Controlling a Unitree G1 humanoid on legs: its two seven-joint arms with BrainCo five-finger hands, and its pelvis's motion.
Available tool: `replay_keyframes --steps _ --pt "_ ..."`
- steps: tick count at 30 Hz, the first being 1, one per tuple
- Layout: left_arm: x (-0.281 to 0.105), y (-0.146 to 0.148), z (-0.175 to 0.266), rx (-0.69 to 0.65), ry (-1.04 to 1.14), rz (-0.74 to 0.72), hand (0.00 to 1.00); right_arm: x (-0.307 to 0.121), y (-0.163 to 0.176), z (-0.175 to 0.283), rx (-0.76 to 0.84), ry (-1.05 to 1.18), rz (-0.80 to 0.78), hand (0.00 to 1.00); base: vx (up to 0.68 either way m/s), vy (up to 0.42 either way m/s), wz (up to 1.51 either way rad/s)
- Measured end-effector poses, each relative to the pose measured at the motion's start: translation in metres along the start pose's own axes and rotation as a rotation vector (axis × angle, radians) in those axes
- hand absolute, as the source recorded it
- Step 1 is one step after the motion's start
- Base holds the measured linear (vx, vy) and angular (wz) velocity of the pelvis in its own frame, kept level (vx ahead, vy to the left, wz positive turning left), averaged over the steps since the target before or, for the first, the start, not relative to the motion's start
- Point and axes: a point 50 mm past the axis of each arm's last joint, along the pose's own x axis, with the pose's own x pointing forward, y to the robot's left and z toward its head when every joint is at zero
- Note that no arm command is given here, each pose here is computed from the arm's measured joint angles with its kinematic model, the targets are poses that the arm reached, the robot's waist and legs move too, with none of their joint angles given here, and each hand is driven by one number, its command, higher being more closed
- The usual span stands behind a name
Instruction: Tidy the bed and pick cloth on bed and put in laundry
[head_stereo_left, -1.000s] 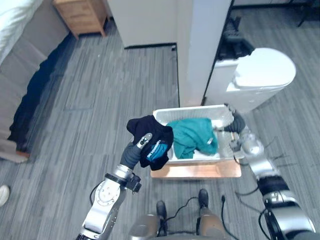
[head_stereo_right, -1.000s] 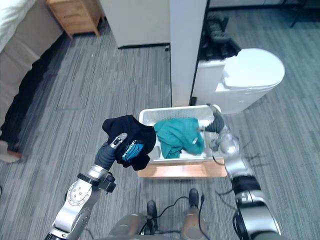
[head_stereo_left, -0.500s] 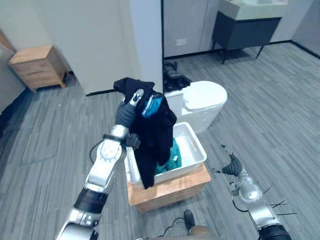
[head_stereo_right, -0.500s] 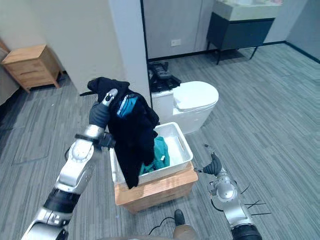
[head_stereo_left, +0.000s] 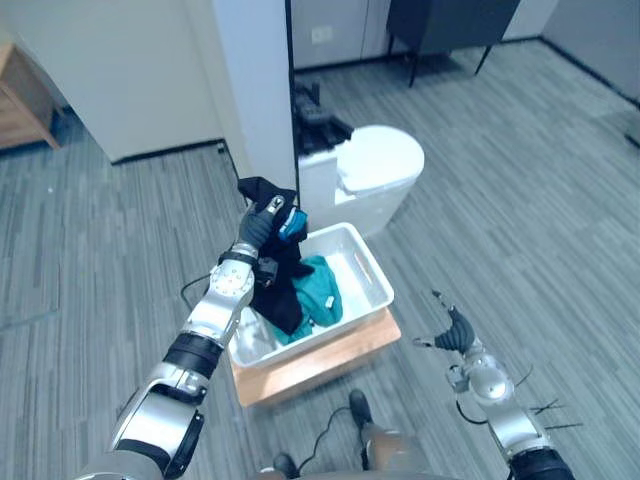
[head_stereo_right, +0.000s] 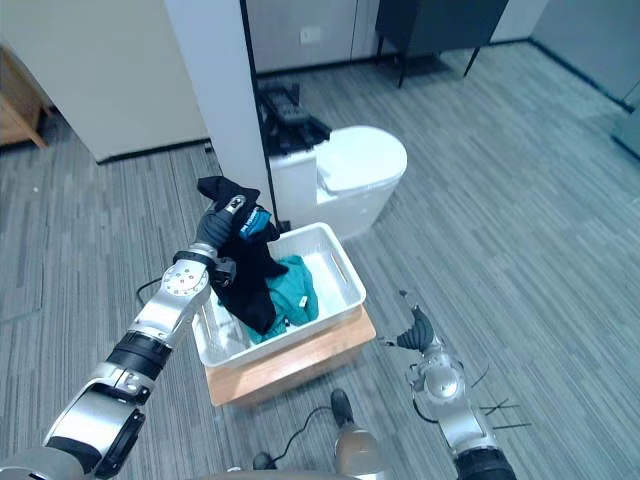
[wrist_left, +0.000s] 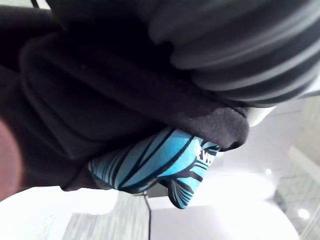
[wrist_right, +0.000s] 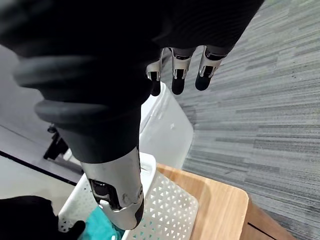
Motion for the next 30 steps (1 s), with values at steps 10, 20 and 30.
replay_keyframes --steps 10,20,30 --pt "-0.027 -0.077 -0.034 -0.01 0.093 -0.177 0.0 0.007 0.003 0.013 -0.012 -0.043 0.016 0.0 -0.02 0.007 -0.06" --pt "-0.018 -0.035 -0.037 -0.051 0.146 0.178 0.0 0.012 0.01 0.024 -0.017 -0.083 0.046 0.0 -0.01 -0.035 0.02" --pt "-0.041 0.012 -0.026 -0.223 -0.021 0.391 0.0 -0.016 0.025 -0.043 0.054 0.189 0.098 0.0 -0.03 -0.044 0.21"
